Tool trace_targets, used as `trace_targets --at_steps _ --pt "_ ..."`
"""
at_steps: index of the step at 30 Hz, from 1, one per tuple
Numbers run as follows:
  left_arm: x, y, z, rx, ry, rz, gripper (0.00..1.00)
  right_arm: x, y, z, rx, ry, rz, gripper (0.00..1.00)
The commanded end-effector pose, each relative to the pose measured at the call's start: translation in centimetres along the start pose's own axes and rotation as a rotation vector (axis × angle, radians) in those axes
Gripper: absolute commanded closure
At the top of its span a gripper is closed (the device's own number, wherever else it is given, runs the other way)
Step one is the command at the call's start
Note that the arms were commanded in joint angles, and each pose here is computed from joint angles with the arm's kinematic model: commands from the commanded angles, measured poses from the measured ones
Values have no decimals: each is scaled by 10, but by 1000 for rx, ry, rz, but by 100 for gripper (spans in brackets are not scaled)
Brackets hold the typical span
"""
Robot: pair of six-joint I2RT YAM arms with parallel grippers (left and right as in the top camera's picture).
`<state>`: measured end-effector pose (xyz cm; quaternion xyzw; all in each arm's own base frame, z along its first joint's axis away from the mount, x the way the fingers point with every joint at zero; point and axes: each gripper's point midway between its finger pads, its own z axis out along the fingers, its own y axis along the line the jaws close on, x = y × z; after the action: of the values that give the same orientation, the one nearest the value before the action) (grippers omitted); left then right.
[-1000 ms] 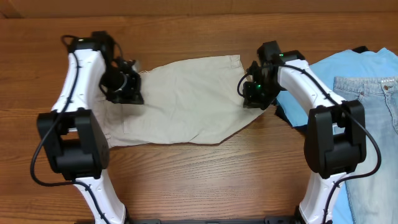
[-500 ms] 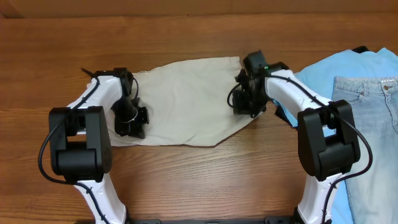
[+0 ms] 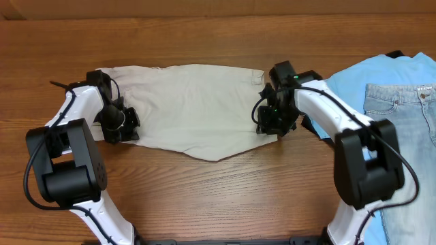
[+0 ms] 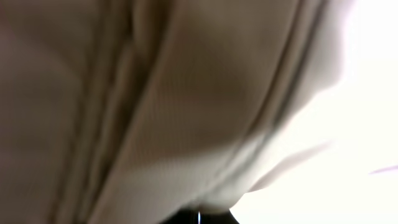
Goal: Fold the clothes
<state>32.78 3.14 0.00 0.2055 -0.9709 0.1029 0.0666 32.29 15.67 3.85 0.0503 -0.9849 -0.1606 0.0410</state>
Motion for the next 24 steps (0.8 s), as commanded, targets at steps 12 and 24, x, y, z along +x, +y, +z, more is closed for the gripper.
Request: trace_targets --at_steps 12,24 --pt "12 -23 -31 -85 -65 145 91 73 67 -15 -125 142 60 25" --pt "-4 -37 -71 -69 -120 145 90 53 132 31 -338 91 587 30"
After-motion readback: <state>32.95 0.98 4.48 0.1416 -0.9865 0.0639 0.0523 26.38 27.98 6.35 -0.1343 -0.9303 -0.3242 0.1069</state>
